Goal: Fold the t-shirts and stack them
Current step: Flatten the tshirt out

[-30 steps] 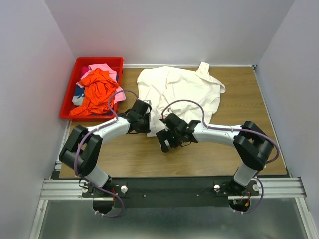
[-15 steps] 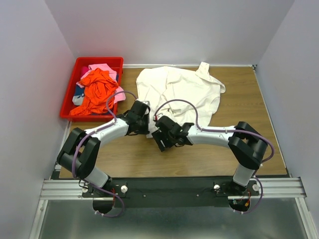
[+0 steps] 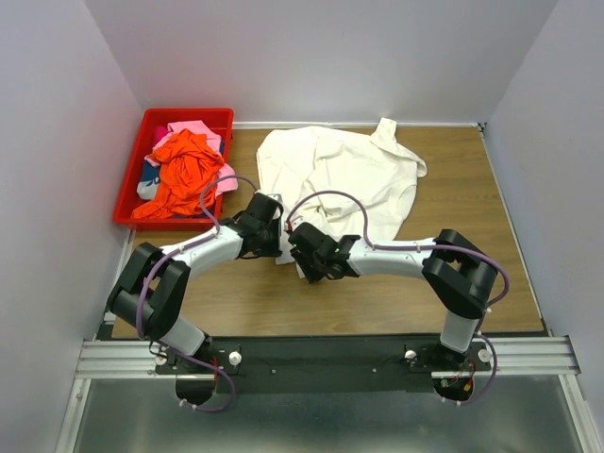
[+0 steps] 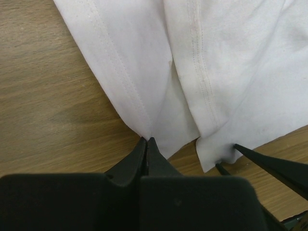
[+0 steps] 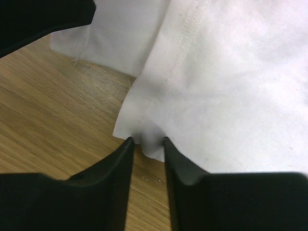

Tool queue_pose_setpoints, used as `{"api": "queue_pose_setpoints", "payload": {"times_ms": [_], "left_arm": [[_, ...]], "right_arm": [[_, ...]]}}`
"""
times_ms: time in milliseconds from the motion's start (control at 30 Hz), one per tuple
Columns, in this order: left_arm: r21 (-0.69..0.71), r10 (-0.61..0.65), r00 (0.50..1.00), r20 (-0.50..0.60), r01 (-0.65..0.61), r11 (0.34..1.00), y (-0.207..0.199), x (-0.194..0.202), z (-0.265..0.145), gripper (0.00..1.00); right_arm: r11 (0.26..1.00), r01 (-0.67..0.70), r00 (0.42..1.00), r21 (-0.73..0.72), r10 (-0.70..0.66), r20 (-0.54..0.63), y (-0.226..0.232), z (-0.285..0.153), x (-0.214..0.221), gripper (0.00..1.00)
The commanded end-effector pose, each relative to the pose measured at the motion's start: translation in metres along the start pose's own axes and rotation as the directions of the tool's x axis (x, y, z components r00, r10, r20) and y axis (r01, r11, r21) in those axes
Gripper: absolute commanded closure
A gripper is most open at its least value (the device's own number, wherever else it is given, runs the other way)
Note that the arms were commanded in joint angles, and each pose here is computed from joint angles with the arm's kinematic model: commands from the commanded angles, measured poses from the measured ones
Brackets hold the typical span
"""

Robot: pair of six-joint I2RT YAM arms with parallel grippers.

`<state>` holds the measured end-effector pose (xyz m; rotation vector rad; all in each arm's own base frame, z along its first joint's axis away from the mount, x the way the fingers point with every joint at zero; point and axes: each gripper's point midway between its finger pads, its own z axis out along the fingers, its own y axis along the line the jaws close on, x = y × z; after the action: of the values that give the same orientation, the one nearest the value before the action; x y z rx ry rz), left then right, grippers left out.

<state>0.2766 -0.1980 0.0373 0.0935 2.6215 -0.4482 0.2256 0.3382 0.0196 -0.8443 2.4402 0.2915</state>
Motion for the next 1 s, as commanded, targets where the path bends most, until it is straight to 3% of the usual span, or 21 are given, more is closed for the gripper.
{"api": "queue_pose_setpoints", "payload": {"times_ms": [0, 33, 133, 300, 500, 800, 967], "left_arm": [[0.005, -0.016, 1.0, 0.022, 0.016, 1.0, 0.002, -0.005, -0.005, 1.0], [-0.001, -0.017, 1.0, 0.025, 0.017, 1.0, 0.004, -0.005, -0.005, 1.0], [-0.016, -0.021, 0.999, 0.036, 0.021, 1.0, 0.011, -0.011, -0.005, 1.0], [-0.041, -0.034, 0.997, 0.063, 0.037, 0.998, 0.026, -0.026, -0.01, 1.0], [-0.014, -0.056, 0.986, 0.157, 0.059, 0.998, 0.036, -0.074, -0.03, 1.0], [0.039, -0.059, 0.953, 0.297, 0.05, 0.998, 0.039, -0.16, -0.069, 1.0], [0.082, -0.071, 0.897, 0.435, 0.039, 0.996, 0.031, -0.238, -0.116, 1.0]], "right_arm": [[0.997, -0.005, 0.999, 0.077, 0.008, -0.041, -0.013, 0.011, 0.02, 0.69], [0.996, -0.007, 0.999, 0.085, 0.011, -0.041, -0.014, 0.01, 0.021, 0.73], [0.991, -0.018, 1.0, 0.13, 0.021, -0.023, -0.024, 0.005, 0.021, 1.0], [0.968, -0.11, 0.994, 0.225, 0.111, 0.007, -0.066, -0.014, 0.015, 1.0], [0.9, -0.324, 0.943, 0.291, 0.285, 0.169, -0.142, -0.071, -0.019, 1.0], [0.761, -0.484, 0.863, 0.432, 0.332, 0.382, -0.249, -0.16, -0.063, 1.0], [0.693, -0.544, 0.815, 0.474, 0.301, 0.495, -0.301, -0.212, -0.098, 1.0]]}}
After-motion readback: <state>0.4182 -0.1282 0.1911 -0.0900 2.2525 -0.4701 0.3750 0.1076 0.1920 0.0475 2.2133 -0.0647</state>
